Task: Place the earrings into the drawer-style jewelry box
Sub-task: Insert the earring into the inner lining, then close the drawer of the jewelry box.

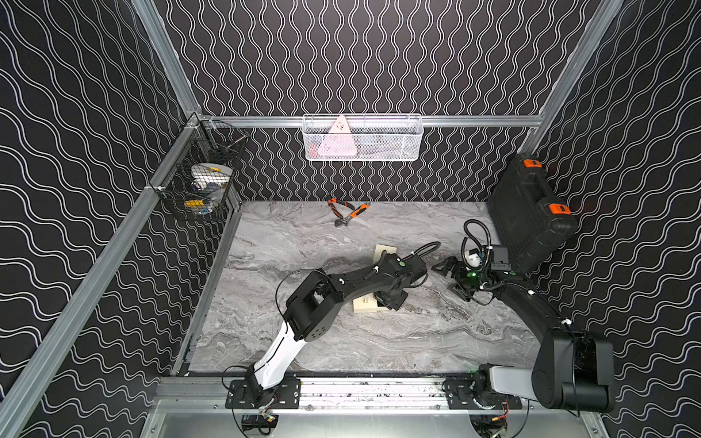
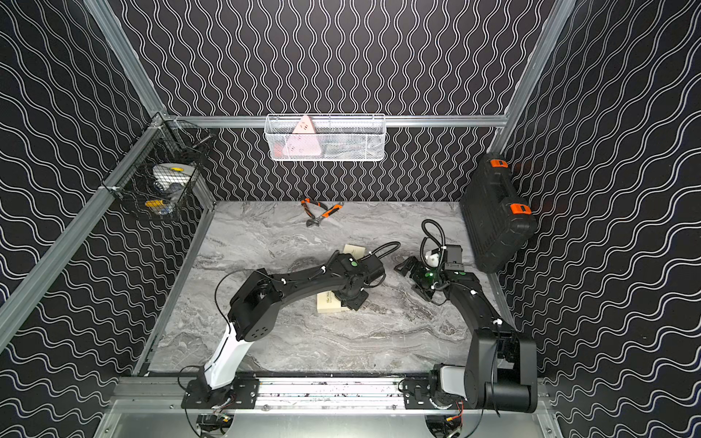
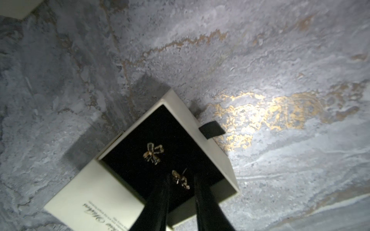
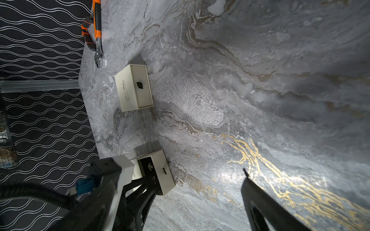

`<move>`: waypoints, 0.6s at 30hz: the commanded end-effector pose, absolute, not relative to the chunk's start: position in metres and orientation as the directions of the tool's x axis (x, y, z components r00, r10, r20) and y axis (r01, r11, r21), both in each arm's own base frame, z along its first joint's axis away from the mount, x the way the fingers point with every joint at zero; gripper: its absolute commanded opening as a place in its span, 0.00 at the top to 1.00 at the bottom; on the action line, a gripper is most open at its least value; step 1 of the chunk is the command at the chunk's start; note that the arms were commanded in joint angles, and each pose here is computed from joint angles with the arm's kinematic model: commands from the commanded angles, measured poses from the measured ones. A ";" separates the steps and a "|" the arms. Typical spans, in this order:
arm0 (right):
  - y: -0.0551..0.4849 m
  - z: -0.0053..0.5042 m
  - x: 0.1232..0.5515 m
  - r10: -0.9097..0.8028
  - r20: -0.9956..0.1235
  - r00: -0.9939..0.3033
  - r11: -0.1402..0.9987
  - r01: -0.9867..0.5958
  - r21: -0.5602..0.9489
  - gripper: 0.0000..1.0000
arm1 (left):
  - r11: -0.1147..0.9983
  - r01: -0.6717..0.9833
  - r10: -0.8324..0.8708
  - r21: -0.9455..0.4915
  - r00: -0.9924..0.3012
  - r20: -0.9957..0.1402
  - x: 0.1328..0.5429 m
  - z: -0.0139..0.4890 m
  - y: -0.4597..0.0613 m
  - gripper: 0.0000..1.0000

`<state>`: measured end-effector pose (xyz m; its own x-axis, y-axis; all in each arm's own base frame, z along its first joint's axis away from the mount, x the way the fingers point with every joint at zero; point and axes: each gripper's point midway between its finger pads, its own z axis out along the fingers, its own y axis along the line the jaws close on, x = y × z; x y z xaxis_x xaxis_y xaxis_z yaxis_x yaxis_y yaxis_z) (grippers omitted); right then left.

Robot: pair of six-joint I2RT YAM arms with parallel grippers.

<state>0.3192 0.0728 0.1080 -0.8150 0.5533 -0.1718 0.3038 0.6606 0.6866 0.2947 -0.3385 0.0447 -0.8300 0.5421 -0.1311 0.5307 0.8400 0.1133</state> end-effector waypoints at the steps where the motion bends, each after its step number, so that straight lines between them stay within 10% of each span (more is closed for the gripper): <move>1: 0.075 0.112 0.323 0.556 -0.174 -0.813 0.642 0.288 0.710 0.00 | 0.830 0.549 0.557 0.096 -0.820 -0.130 0.291 0.055 -0.340 0.64; 11: 0.078 0.114 0.323 0.545 -0.169 -0.821 0.633 0.271 0.725 0.00 | 0.844 0.537 0.530 0.020 -0.826 -0.192 0.289 0.087 -0.351 0.54; 18: 0.104 0.114 0.318 0.486 -0.152 -0.861 0.608 0.208 0.766 0.09 | 0.891 0.393 0.300 -0.227 -0.885 -0.356 0.303 0.158 -0.316 0.23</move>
<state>0.3176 0.0884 0.1106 -0.8408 0.5188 -0.1544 0.2518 0.6274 0.7368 0.2982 -0.3308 0.1527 -0.8408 0.4058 -0.3582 0.4709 0.8748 -0.1142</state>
